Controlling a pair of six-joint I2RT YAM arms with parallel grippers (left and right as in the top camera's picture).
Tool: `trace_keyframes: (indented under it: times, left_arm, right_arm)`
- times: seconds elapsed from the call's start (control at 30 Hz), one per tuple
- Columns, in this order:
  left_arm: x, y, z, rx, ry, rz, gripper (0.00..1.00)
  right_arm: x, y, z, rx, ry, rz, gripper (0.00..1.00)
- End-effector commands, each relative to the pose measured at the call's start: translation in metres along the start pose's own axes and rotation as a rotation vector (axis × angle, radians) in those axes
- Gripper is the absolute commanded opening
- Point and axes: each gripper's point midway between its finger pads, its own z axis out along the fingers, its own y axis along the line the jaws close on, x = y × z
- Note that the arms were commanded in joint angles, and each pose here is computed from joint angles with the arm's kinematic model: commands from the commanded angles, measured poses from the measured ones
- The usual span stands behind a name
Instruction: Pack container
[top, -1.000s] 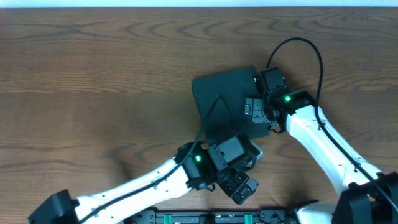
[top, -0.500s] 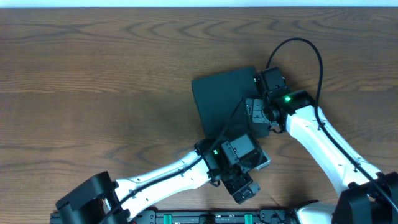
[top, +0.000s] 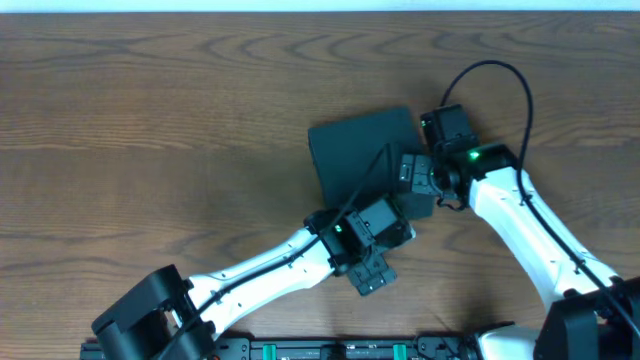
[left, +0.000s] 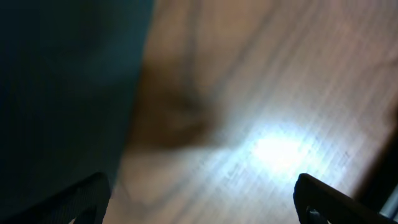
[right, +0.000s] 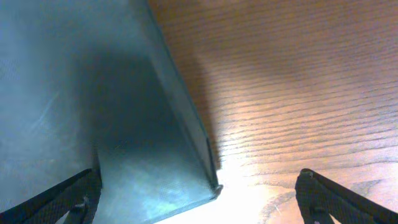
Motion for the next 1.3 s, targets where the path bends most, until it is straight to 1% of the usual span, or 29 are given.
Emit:
trace_keyframes:
  times: [0.0, 0.43, 0.57, 0.7, 0.83, 0.97, 1.27]
  left_arm:
    - [0.014, 0.011, 0.011, -0.003, 0.023, 0.004, 0.95]
    - [0.016, 0.053, 0.014, -0.048, -0.018, -0.083, 0.95]
    - [0.014, 0.057, 0.015, -0.056, -0.040, -0.053, 0.95]
    - [0.010, 0.065, 0.018, -0.097, -0.069, -0.035, 0.95]
    - [0.008, 0.062, 0.018, -0.080, -0.080, -0.033, 0.95]
    - [0.006, 0.043, 0.018, 0.026, -0.091, -0.027, 0.95]
    - [0.010, 0.047, 0.026, 0.012, -0.068, -0.018, 0.95]
  right_arm:
    - [0.010, -0.017, 0.013, 0.045, 0.049, 0.019, 0.99]
    - [0.009, -0.014, 0.013, 0.017, 0.050, 0.009, 0.99]
    - [0.009, -0.013, 0.013, 0.014, 0.050, 0.009, 0.99]
    - [0.009, -0.013, 0.013, 0.014, 0.050, 0.009, 0.99]
    - [0.008, -0.013, 0.013, 0.012, 0.045, 0.010, 0.99]
    - [0.004, -0.011, 0.013, 0.006, 0.030, 0.011, 0.99]
    - [0.001, -0.010, 0.013, 0.001, 0.019, 0.013, 0.99]
